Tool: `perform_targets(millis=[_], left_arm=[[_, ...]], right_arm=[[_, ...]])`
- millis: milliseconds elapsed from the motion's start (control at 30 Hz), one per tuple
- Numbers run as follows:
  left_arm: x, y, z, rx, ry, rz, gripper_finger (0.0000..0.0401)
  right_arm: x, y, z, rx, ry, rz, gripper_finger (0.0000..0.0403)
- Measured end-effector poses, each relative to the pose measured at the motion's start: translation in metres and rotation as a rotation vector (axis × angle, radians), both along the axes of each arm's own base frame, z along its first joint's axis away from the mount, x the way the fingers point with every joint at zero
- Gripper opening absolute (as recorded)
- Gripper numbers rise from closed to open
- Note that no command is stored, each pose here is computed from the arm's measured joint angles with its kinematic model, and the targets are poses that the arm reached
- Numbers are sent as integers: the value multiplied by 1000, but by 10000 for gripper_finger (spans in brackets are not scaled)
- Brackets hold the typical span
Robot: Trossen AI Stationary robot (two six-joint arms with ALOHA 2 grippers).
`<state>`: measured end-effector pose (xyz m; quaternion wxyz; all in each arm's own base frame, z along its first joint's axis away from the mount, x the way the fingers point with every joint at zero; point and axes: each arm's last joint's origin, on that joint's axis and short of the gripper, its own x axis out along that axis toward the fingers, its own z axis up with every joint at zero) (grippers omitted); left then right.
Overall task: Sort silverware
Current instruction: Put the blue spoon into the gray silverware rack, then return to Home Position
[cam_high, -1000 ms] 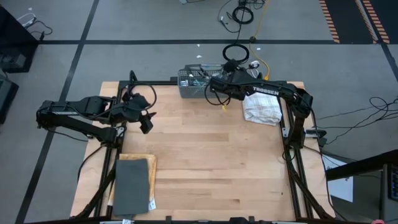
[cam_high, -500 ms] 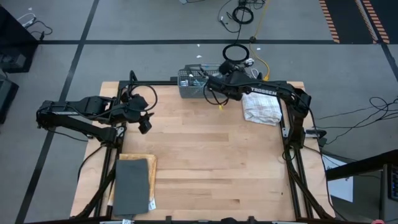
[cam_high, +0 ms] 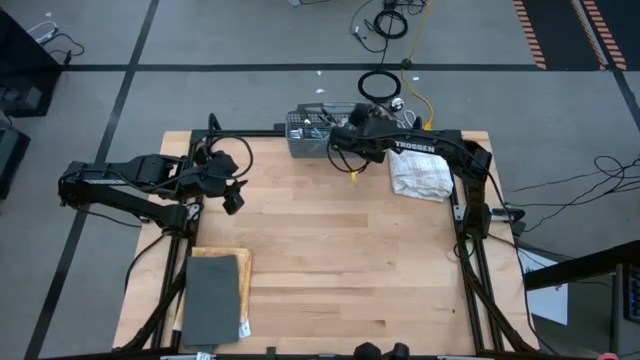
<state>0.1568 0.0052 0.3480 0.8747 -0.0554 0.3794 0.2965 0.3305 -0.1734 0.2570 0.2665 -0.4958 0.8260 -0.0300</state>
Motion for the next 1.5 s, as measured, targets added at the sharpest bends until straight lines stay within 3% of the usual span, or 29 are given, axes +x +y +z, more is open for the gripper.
perform_targets(millis=[533, 933, 1100, 1200, 1300, 1400, 1500], left_arm=[[0, 1, 0, 31, 8, 3, 224], [0, 1, 0, 36, 12, -4, 224], [2, 1, 2, 71, 2, -18, 224], [6, 0, 6, 111, -13, -78, 224], [9, -2, 12, 148, -24, -171, 224], [8, -2, 28, 175, -74, -199, 224], [2, 0, 55, 211, -174, -159, 224]], right_arm=[[3, 1, -19, 107, 37, -14, 3], [4, 0, -19, 95, -29, -39, 123], [5, -1, -16, -23, -131, -93, 150], [6, 3, -1, -39, -222, -142, 153], [4, 15, 31, 88, -370, -224, 150], [-2, 27, 77, 192, -669, -308, 144], [-27, 43, 132, 359, -944, -341, 140]])
